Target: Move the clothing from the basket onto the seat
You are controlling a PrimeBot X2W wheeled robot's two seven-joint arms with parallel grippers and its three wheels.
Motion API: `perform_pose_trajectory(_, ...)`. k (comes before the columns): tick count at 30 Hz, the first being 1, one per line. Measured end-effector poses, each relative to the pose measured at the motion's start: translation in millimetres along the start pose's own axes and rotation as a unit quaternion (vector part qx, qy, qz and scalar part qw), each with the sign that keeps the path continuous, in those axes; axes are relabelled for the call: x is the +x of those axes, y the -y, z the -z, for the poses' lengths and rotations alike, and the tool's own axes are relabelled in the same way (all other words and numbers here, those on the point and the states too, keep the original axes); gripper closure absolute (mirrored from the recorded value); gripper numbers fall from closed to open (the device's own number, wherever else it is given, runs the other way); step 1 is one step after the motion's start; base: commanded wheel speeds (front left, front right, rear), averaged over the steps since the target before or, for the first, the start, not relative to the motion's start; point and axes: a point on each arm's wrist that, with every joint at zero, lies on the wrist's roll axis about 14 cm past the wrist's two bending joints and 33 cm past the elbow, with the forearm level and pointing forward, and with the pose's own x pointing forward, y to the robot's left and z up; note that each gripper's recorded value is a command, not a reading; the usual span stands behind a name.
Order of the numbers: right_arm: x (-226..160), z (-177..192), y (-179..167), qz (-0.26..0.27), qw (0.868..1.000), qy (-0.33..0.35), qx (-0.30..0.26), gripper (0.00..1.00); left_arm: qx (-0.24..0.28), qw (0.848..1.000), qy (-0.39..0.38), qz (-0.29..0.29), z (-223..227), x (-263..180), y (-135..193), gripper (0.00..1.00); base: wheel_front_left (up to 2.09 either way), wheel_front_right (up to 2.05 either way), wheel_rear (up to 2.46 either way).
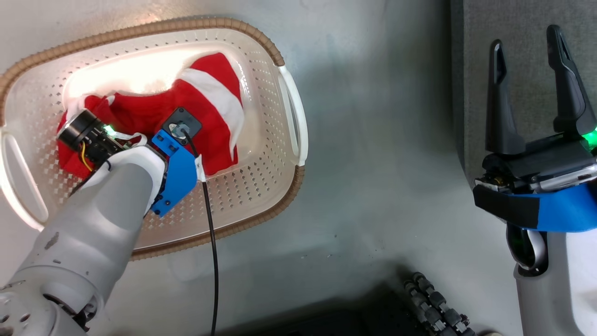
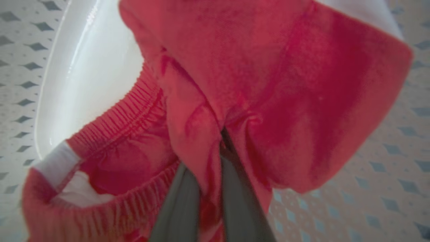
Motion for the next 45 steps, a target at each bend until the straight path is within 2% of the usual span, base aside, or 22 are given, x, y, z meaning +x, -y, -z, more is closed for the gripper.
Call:
perform_pose_trajectory(11,1,-36,-1,-0.003,0.999,0.040,0.005,0.00,-0.009,0.992,0.126,-0.016,-67,-38,4,1.00,0.00,0.00,0.00)
perform_pose_trajectory(20,-8,-80,-2,-0.007,0.997,0.082,0.010,0.00,-0.018,0.968,0.248,-0.041,-123,-99,8,1.00,0.00,0.00,0.00)
perform_pose_trajectory(26,-22,-109,-3,-0.010,0.994,0.107,0.012,0.00,-0.028,0.944,0.320,-0.072,-153,-153,2,1.00,0.00,0.00,0.00)
perform_pose_trajectory(29,-31,-123,-3,-0.010,0.993,0.118,0.014,0.00,-0.030,0.929,0.359,-0.091,-172,-184,0,1.00,0.00,0.00,0.00)
perform_pose_trajectory(34,-50,-139,-4,-0.012,0.991,0.129,0.019,0.00,-0.033,0.887,0.446,-0.113,-208,-247,8,1.00,0.00,0.00,0.00)
perform_pose_trajectory(41,-79,-159,-8,-0.015,0.989,0.146,0.026,0.00,-0.030,0.838,0.524,-0.150,-219,-322,22,1.00,0.00,0.00,0.00)
perform_pose_trajectory(45,-97,-165,-10,-0.016,0.988,0.151,0.032,0.00,-0.020,0.815,0.554,-0.168,-217,-357,34,1.00,0.00,0.00,0.00)
